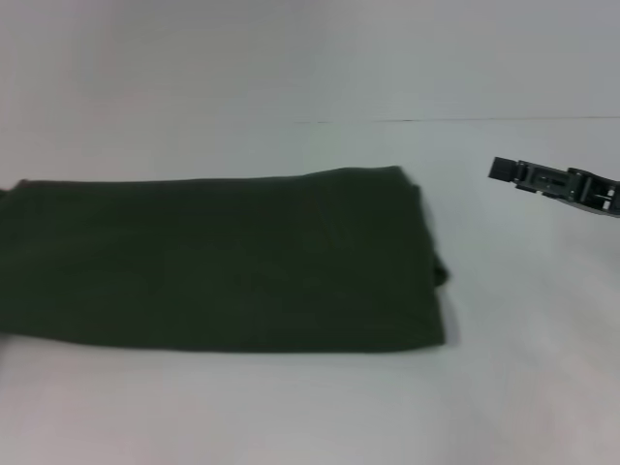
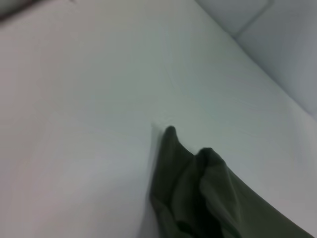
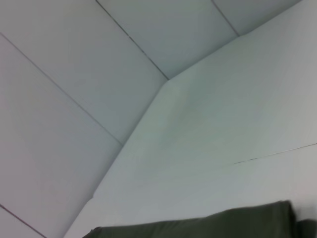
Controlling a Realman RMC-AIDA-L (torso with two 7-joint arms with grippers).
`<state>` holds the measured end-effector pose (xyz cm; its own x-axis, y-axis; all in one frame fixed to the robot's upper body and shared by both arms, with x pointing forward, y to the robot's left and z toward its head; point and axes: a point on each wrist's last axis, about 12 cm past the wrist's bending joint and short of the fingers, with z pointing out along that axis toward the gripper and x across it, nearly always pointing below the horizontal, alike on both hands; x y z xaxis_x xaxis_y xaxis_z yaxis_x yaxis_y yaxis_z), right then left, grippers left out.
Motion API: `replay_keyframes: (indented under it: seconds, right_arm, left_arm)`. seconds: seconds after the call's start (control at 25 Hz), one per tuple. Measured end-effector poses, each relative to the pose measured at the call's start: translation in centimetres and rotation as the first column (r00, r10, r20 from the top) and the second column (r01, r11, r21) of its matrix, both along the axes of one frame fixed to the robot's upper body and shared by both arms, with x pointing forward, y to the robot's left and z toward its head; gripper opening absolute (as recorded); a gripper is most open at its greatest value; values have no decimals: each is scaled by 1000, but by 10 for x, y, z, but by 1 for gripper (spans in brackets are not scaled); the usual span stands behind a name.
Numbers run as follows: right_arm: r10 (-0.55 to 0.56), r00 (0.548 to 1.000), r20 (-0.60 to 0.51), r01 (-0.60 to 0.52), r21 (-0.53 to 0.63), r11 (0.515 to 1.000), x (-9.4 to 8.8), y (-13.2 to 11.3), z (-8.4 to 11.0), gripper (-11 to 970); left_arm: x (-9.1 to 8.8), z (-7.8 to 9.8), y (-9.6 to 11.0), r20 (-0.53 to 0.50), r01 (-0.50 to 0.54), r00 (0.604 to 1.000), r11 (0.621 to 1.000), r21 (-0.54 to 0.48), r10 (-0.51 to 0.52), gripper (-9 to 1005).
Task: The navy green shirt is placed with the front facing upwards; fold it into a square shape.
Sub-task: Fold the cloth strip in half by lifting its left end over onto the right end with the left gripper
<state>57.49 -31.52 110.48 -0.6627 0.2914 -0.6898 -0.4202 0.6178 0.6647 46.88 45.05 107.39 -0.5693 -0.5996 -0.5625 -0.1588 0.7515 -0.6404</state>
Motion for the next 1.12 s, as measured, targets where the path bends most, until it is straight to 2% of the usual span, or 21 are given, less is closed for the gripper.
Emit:
replay_keyframes:
  seconds: [0.16, 0.32, 0.4, 0.52, 0.56, 0.6, 0.64, 0.68, 0.76, 0.88, 0.96, 1.04, 1.08, 1.12]
  right_arm:
    - [8, 1000, 9, -8, 0, 1000, 5, 5, 1, 917]
    - [1, 1000, 12, -1, -7, 1000, 8, 7, 1, 917]
    - [-6, 1000, 14, 6, -13, 1000, 8, 5, 1, 917]
    - [-11, 1000, 18, 11, -21, 1000, 7, 2, 0, 916]
    - [-14, 1000, 20, 15, -24, 1000, 6, 0, 0, 916]
    - [-19, 1000, 21, 19, -27, 999, 5, -2, 0, 916]
    - [-22, 1000, 21, 23, -30, 999, 4, -4, -1, 916]
    - [-26, 999, 21, 27, -33, 999, 3, -7, -2, 916]
    - [-31, 999, 21, 32, -42, 999, -1, -12, -3, 916]
    - [-39, 999, 22, 40, -58, 998, -6, -21, -5, 916]
    - [-45, 999, 21, 46, -67, 997, -10, -28, -6, 915]
    - [-52, 998, 18, 54, -75, 996, -14, -37, -6, 915]
    - [-55, 998, 19, 56, -80, 995, -15, -41, -5, 915]
    - [-58, 998, 20, 60, -87, 994, -17, -45, -4, 915]
  left_arm:
    - [-14, 4, 16, -10, -48, 999, 998, 39, 49, 5]
    - [-19, 9, 23, -4, -69, 998, 996, 48, 70, 5]
    - [-17, 13, 20, 23, -52, 998, 998, 24, 52, 5]
    - [-5, 23, 3, 114, 44, 993, 998, -54, -38, 5]
    - [1, 27, -8, 167, 100, 982, 991, -89, -84, 5]
    - [14, 36, -34, 286, 230, 941, 962, -150, -180, 5]
    - [14, 36, -34, 286, 230, 941, 962, -150, -180, 6]
    - [21, 38, -48, 332, 292, 916, 940, -173, -224, 6]
    - [40, 45, -84, 417, 428, 853, 879, -212, -315, 6]
    - [65, 49, -138, 479, 577, 768, 784, -228, -425, 5]
    - [77, 45, -171, 509, 646, 722, 720, -255, -468, 5]
    - [89, 27, -215, 512, 678, 708, 669, -304, -486, 5]
    - [89, 27, -215, 512, 678, 708, 669, -304, -486, 5]
    - [91, 19, -227, 501, 672, 717, 670, -314, -485, 5]
